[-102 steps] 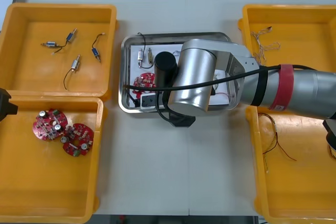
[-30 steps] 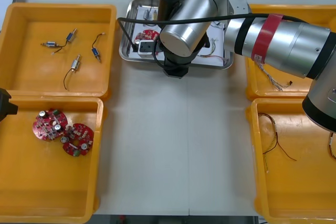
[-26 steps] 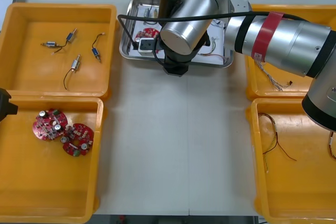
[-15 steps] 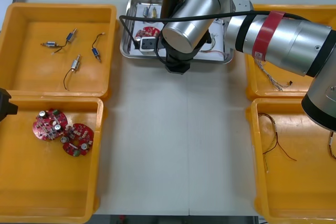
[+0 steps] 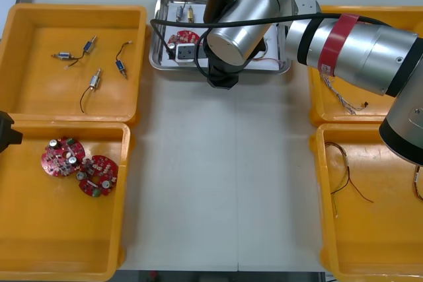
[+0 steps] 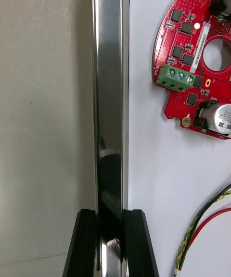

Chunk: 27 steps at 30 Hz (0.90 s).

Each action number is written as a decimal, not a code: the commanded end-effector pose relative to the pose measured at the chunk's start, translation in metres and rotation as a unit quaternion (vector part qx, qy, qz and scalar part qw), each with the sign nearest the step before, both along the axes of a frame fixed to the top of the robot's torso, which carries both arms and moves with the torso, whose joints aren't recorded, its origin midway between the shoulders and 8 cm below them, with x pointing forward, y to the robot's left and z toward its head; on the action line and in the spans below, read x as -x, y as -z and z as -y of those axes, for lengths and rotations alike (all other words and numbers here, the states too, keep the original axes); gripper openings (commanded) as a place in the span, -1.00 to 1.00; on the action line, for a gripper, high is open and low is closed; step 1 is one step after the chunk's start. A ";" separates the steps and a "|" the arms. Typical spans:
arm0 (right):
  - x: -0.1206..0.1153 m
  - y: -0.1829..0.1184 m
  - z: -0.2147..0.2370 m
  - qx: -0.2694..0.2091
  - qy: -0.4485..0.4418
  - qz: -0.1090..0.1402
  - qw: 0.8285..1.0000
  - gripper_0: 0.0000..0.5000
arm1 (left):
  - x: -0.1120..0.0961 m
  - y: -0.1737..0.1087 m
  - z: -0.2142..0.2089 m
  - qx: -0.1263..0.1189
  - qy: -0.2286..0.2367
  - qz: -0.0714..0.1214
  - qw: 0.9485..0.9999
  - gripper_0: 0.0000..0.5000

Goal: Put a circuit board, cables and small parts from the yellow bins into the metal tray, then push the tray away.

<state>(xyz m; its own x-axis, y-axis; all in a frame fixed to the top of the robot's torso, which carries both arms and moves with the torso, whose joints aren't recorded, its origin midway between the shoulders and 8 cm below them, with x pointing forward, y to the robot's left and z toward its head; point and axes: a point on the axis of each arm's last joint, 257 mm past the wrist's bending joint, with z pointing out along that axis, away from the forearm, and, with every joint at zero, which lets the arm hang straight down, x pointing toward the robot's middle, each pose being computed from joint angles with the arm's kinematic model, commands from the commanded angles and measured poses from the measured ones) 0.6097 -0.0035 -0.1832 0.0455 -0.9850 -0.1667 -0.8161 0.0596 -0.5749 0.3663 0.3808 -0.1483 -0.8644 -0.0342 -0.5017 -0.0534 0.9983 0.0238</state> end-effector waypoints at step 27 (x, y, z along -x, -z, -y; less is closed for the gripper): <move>0.023 -0.030 -0.030 -0.001 -0.027 -0.026 0.999 1.00 | 0.001 -0.004 0.003 -0.013 0.029 0.012 0.999 1.00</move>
<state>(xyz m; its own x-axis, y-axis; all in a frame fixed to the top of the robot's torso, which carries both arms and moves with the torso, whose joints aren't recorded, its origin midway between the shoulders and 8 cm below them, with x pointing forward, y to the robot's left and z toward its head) 0.5919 -0.0069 -0.1927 0.0066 -0.9871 -0.1602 -0.8617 0.0756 -0.5017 0.3663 0.3808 -0.1483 -0.8644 -0.0342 -0.5017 -0.0533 0.9983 0.0238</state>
